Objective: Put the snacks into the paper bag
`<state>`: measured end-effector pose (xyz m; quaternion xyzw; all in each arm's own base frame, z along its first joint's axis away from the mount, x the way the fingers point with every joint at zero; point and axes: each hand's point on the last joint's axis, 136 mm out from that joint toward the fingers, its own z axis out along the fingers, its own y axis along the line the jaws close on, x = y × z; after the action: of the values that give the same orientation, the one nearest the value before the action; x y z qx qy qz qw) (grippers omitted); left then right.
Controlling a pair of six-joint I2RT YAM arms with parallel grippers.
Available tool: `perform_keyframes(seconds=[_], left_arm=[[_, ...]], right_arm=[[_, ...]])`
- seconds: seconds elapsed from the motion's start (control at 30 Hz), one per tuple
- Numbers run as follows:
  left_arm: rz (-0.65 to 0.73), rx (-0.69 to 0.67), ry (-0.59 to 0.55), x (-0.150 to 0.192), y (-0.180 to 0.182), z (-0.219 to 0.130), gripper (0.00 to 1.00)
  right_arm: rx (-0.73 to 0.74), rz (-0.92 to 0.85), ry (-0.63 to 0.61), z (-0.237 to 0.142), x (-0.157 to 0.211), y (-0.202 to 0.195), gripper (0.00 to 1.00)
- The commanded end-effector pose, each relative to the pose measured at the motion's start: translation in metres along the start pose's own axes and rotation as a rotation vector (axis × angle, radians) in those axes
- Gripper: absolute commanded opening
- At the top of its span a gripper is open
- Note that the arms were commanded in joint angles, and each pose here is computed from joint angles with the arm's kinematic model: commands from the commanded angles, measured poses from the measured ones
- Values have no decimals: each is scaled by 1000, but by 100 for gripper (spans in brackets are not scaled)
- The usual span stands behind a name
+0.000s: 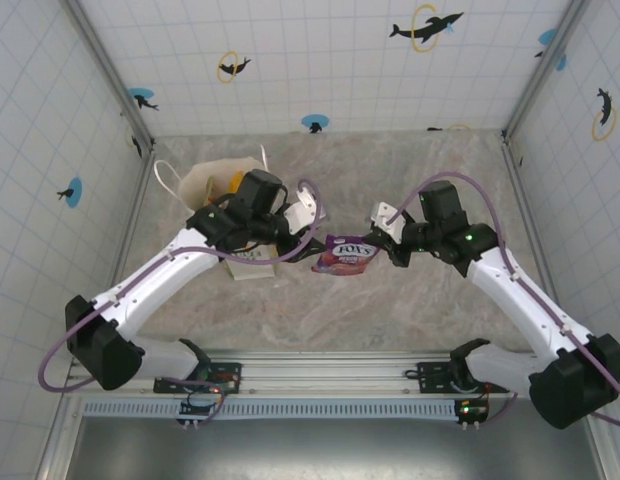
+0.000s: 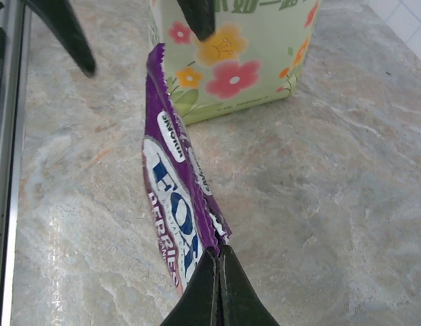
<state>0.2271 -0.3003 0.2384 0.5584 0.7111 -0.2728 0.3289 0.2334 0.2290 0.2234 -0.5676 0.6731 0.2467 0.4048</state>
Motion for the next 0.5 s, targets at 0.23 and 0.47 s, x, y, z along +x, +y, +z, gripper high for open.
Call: perform_keyframes(seconds=[0.23,0.47], left_arm=[[55,131,-7,4,-22,23,58],[63,161,-46,-2,-29,26,50]], right_arm=[[-31,-53,-88,-17,-18,16,0],[-19,-63,-138,-21,-29,16,0]])
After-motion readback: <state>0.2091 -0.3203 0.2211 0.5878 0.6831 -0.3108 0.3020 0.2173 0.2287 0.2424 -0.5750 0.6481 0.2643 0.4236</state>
